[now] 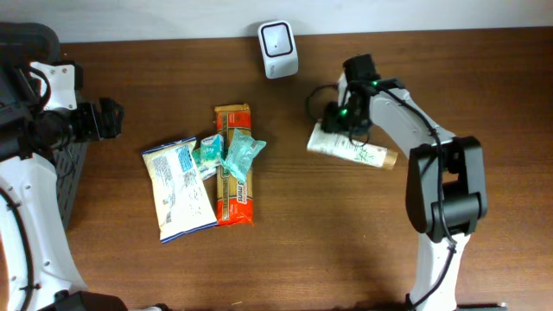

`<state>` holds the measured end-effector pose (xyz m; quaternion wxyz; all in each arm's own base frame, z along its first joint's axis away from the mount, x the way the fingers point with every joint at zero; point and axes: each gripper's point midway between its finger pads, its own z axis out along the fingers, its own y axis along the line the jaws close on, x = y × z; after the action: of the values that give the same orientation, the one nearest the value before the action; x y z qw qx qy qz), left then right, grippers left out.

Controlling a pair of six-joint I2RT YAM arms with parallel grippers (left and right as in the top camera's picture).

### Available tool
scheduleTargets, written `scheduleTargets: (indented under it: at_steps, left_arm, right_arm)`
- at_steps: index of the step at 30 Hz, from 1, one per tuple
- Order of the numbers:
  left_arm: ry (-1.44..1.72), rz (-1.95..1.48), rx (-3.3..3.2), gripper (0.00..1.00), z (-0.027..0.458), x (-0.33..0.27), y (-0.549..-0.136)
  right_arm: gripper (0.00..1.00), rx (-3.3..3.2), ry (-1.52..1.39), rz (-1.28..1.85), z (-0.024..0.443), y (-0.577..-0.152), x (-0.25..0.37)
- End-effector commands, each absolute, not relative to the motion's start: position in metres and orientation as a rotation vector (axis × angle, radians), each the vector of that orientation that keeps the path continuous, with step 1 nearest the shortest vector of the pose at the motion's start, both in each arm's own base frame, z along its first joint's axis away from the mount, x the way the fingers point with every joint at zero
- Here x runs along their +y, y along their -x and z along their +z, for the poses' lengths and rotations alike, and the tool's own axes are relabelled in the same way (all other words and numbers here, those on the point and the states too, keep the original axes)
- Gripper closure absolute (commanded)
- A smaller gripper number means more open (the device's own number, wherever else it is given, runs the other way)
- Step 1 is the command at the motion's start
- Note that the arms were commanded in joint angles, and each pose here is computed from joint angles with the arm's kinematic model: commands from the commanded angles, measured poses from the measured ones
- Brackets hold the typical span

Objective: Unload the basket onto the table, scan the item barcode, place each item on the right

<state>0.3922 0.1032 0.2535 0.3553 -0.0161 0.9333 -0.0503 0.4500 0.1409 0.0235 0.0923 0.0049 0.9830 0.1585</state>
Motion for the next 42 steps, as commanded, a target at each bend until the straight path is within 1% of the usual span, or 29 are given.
scheduleTargets:
  at_steps: [1,4,5,6,7,8,9,10,12,13,14,15,17,18,21,23,26,29,31,33,36,37,39,42]
  left_arm:
    - [0.024,-0.133,2.400,0.01,0.257,0.102,-0.393]
    - [0.024,-0.133,2.400,0.01,0.257,0.102,-0.393]
    - [0.024,-0.133,2.400,0.01,0.257,0.102,-0.393]
    - [0.024,-0.133,2.400,0.01,0.257,0.102,-0.393]
    - [0.024,-0.133,2.400,0.01,0.257,0.102,-0.393]
    - [0.024,-0.133,2.400,0.01,0.257,0.102,-0.393]
    - [0.024,-0.133,2.400,0.01,0.257,0.102,-0.393]
    - [0.024,-0.134,2.400,0.01,0.257,0.102,-0.393]
    - [0.024,-0.133,2.400,0.01,0.257,0.102,-0.393]
    - [0.024,-0.133,2.400,0.01,0.257,0.102,-0.393]
    - [0.024,-0.133,2.400,0.01,0.257,0.102,-0.393]
    - [0.024,-0.133,2.400,0.01,0.257,0.102,-0.393]
    - [0.024,-0.133,2.400,0.01,0.257,0.102,-0.393]
    - [0.024,-0.133,2.400,0.01,0.257,0.102,-0.393]
    - [0.024,-0.134,2.400,0.01,0.257,0.102,-0.393]
    - [0.024,-0.133,2.400,0.01,0.257,0.102,-0.393]
    - [0.024,-0.133,2.400,0.01,0.257,0.102,-0.393]
    - [0.024,-0.133,2.400,0.01,0.257,0.102,-0.393]
    - [0.024,-0.133,2.400,0.01,0.257,0.102,-0.393]
    - [0.024,-0.133,2.400,0.01,0.257,0.102,-0.393]
    - [0.024,-0.133,2.400,0.01,0.257,0.102,-0.393]
    - [0.024,-0.133,2.400,0.01,0.257,0.102,-0.393]
    - [0.024,-0.133,2.400,0.01,0.257,0.102,-0.393]
    - [0.024,-0.133,2.400,0.01,0.257,0.102,-0.393]
  right_arm:
    - [0.51,3.065,0.318,0.599,0.022,-0.390,0.193]
    - [0.46,3.265,0.637,0.491,0.021,-0.307,0.229]
    - [0.46,3.329,0.714,0.401,0.022,-0.284,0.230]
    - [0.46,3.372,0.738,0.364,0.024,-0.272,0.227]
    - [0.46,3.404,0.738,0.349,0.027,-0.266,0.224]
    - [0.47,3.404,0.696,0.355,0.031,-0.269,0.220]
    - [0.50,3.370,0.631,0.374,0.043,-0.279,0.217]
    - [0.50,3.334,0.589,0.394,0.055,-0.286,0.214]
    - [0.51,3.208,0.310,0.320,0.103,-0.314,0.187]
    - [0.55,3.120,-0.023,0.171,0.133,-0.328,0.147]
    - [0.55,3.030,-0.292,0.064,0.157,-0.334,0.106]
    - [0.55,2.973,-0.445,0.003,0.170,-0.335,0.076]
    - [0.54,2.980,-0.611,-0.042,0.168,-0.330,0.036]
    - [0.54,3.016,-0.722,-0.081,0.144,-0.322,0.012]
    - [0.54,3.077,-0.789,-0.105,0.088,-0.307,0.002]
    - [0.54,3.054,-0.783,-0.095,0.054,-0.305,0.002]
    - [0.53,2.944,-0.756,-0.004,0.018,-0.322,0.007]
    - [0.54,2.900,-0.600,0.281,-0.005,-0.354,0.038]
    - [0.54,2.863,-0.438,0.544,-0.012,-0.375,0.073]
    - [0.54,2.813,-0.283,0.651,-0.003,-0.390,0.103]
    - [0.54,2.765,-0.026,0.709,0.020,-0.401,0.150]
    - [0.54,2.773,0.063,0.667,0.023,-0.398,0.163]
    - [0.54,2.796,0.137,0.579,0.034,-0.401,0.162]
    - [0.54,2.869,0.322,0.370,0.084,-0.401,0.150]
